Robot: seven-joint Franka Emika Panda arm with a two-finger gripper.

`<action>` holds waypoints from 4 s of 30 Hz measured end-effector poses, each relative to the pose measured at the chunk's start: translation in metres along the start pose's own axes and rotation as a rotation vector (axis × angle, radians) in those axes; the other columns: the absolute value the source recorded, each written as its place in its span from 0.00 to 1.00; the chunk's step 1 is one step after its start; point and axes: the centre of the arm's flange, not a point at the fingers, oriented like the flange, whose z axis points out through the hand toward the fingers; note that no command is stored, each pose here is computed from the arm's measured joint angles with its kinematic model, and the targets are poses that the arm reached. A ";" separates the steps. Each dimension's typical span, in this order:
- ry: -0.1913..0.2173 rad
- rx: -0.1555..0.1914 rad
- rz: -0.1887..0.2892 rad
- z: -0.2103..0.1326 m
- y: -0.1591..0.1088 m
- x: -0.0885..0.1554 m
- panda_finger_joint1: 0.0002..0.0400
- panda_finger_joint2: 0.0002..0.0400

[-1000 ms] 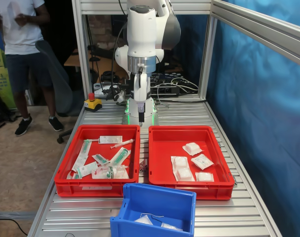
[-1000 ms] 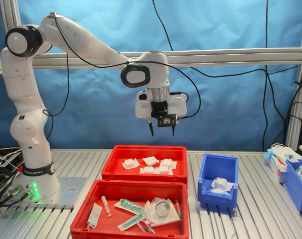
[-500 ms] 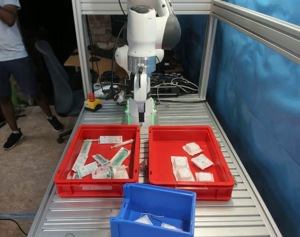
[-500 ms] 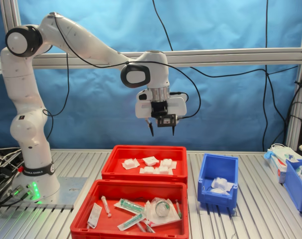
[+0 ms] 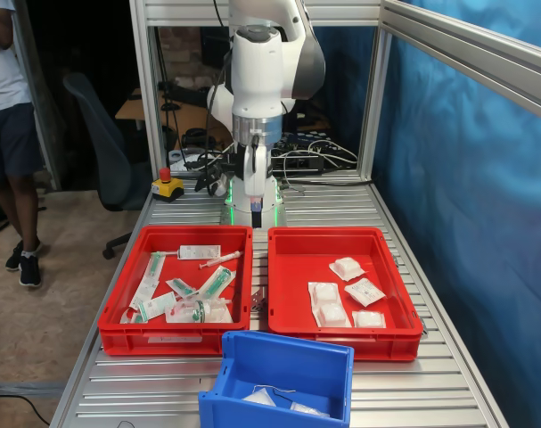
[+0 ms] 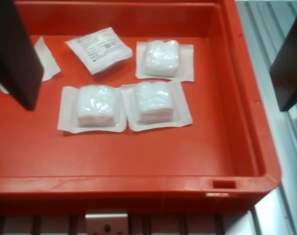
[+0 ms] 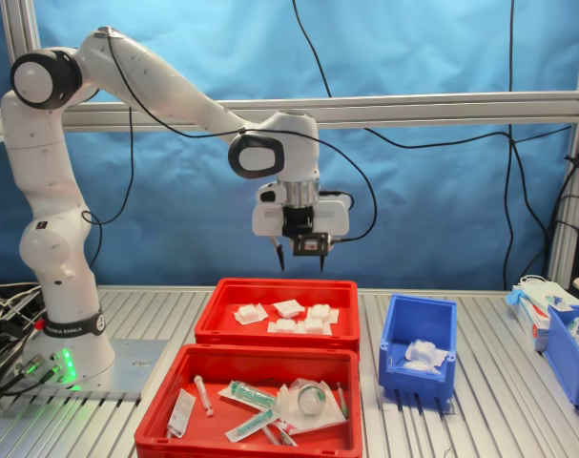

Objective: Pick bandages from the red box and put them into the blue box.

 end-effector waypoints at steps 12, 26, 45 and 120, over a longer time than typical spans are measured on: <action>0.003 -0.005 -0.045 0.032 0.029 -0.001 1.00 1.00; 0.004 -0.009 -0.048 0.068 0.067 -0.002 1.00 1.00; -0.025 0.009 -0.078 0.123 0.108 -0.038 1.00 1.00; -0.007 -0.002 -0.159 0.196 0.144 -0.076 1.00 1.00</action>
